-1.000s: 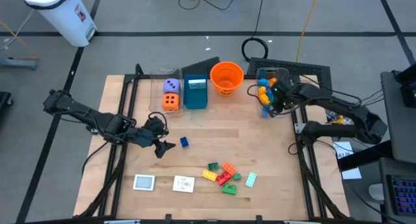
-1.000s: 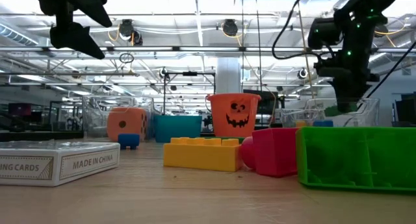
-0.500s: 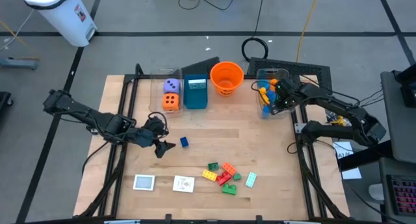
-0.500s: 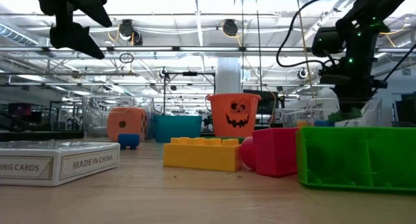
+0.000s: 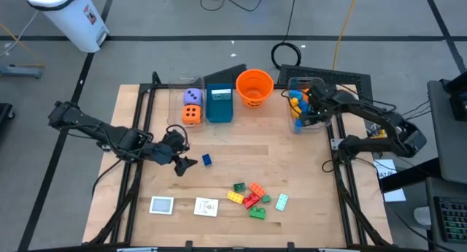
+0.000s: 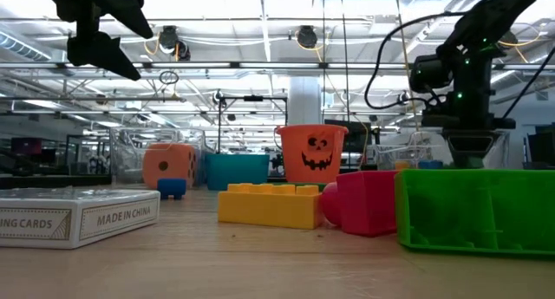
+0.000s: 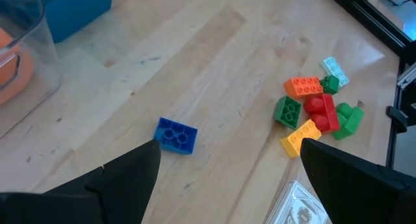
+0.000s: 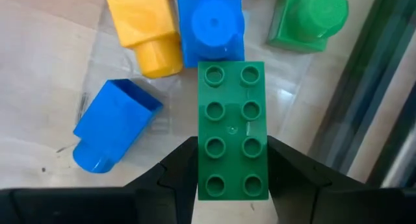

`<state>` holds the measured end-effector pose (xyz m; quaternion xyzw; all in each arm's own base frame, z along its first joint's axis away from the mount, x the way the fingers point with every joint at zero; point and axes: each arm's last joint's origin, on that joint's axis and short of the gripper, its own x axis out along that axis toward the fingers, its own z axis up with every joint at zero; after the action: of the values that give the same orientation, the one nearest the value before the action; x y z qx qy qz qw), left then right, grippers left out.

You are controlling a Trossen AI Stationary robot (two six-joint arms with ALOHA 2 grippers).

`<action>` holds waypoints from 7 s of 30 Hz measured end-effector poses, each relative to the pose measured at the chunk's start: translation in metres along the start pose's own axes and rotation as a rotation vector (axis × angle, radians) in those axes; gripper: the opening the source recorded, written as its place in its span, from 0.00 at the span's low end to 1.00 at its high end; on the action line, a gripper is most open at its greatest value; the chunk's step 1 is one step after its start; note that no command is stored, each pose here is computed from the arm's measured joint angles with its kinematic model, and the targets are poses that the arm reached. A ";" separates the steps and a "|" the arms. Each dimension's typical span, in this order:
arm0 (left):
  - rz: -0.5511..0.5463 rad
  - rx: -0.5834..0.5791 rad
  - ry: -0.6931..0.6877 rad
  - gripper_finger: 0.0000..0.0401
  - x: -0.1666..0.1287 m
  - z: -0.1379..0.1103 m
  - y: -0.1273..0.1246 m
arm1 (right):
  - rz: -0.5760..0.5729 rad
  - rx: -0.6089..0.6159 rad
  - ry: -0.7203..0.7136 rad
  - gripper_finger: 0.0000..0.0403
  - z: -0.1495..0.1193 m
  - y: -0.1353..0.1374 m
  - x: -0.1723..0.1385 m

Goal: Pick & Place Toys
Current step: Put the green game piece into the right transparent bin, then put the orange game piece into the right transparent bin

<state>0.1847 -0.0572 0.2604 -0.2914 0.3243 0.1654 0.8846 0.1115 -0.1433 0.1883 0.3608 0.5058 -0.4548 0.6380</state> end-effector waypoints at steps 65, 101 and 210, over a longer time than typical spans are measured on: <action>-0.012 0.008 0.012 0.94 0.000 0.000 0.000 | 0.749 -0.120 -0.619 0.53 0.029 0.091 -0.109; -0.184 0.179 -0.148 0.94 -0.001 0.018 -0.016 | 0.907 -0.517 -0.418 0.53 -0.149 0.232 -0.114; -0.128 0.147 -0.062 0.94 0.002 0.013 -0.008 | 0.496 -0.833 -0.029 0.53 -0.177 0.302 -0.024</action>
<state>0.1959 -0.0547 0.2707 -0.2408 0.2888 0.0934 0.9219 0.3394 0.1234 0.1710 0.1779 0.5345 -0.0528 0.8245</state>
